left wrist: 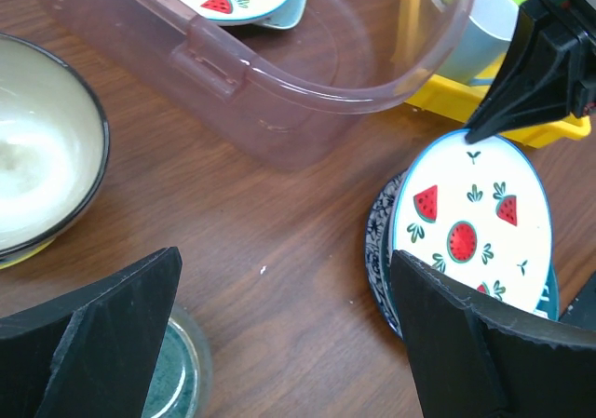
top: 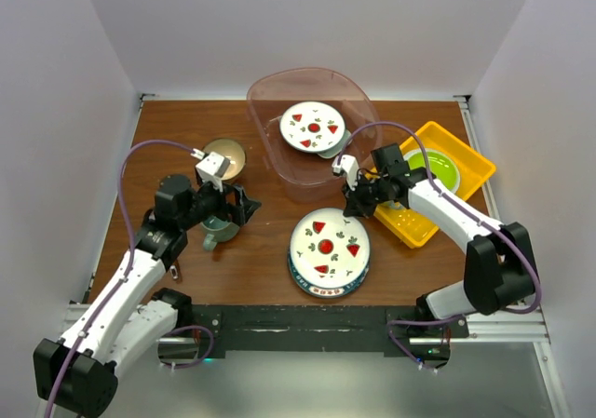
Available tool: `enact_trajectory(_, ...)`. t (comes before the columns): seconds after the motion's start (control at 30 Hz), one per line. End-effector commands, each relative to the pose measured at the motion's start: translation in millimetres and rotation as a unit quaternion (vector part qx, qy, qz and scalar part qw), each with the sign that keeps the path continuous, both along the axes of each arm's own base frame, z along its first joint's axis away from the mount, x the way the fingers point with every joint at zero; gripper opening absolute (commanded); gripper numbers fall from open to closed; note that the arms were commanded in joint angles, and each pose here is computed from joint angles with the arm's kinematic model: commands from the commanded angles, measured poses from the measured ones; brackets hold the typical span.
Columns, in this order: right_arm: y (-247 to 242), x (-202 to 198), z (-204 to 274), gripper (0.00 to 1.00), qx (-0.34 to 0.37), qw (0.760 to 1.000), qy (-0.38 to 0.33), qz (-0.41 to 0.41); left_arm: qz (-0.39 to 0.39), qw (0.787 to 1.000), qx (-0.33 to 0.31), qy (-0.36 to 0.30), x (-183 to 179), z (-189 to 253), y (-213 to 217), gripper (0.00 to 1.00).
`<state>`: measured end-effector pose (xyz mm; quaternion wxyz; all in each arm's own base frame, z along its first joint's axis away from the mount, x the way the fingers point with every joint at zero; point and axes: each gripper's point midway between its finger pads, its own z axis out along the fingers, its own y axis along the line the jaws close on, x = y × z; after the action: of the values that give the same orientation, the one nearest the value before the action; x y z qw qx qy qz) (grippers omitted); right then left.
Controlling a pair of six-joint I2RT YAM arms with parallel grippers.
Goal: Place the mixed dishes into the plastic bin
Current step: Pick up the plate at the center of the board.
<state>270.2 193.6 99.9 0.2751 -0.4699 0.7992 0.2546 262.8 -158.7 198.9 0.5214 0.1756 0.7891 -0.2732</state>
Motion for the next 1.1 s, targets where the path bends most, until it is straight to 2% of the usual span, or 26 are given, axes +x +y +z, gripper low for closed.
enact_trajectory(0.0, 8, -4, 24, 0.0, 0.034, 0.999, -0.028, 0.028, -0.042, 0.999, -0.01, -0.025, -3, 12, -11, 1.0)
enact_trajectory(0.63, 14, -17, 55, 0.0, 0.072, 0.994, -0.062, 0.06, -0.145, 0.988, -0.042, 0.029, -27, -6, -55, 0.99)
enact_trajectory(1.07, 23, -31, 77, 0.0, 0.119, 0.988, -0.058, 0.08, -0.125, 0.987, -0.077, 0.064, -46, -24, -97, 1.0)
